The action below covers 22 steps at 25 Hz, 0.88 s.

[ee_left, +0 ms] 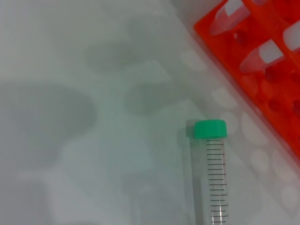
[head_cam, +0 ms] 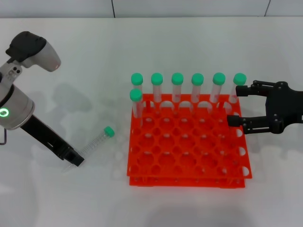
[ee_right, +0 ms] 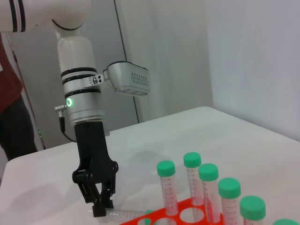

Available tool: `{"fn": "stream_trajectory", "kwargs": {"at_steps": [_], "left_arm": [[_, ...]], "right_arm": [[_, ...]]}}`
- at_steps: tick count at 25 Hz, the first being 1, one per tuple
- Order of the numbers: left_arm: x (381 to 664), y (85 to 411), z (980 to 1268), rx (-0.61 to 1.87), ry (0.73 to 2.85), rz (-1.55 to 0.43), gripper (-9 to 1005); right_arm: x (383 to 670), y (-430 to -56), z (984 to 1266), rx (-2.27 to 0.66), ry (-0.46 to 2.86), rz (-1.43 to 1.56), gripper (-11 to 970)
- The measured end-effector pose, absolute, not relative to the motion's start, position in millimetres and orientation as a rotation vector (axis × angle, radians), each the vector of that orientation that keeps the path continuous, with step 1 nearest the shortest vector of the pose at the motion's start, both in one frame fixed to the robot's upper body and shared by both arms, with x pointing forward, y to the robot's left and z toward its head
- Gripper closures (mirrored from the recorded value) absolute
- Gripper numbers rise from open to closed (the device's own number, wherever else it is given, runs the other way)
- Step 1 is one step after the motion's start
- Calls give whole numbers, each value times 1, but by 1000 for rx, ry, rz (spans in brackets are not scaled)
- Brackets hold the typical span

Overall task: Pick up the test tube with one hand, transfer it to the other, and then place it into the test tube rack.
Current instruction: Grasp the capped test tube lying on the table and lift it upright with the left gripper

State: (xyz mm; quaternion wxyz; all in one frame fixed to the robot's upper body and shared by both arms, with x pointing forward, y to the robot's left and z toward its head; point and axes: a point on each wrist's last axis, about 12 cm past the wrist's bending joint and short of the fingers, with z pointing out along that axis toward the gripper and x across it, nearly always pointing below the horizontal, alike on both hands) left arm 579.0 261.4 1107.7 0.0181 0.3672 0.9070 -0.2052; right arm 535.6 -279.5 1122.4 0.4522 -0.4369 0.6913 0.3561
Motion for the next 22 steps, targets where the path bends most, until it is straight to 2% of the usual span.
{"fn": "stream_trajectory", "kwargs": {"at_steps": [14, 22], "left_arm": [[587, 275, 1113, 987, 2774, -642, 811], [599, 290, 1127, 886, 2652, -615, 811]], "right_arm": [[537, -280, 1123, -1069, 1703, 870, 142], [538, -280, 1125, -1056, 1692, 874, 147]]}}
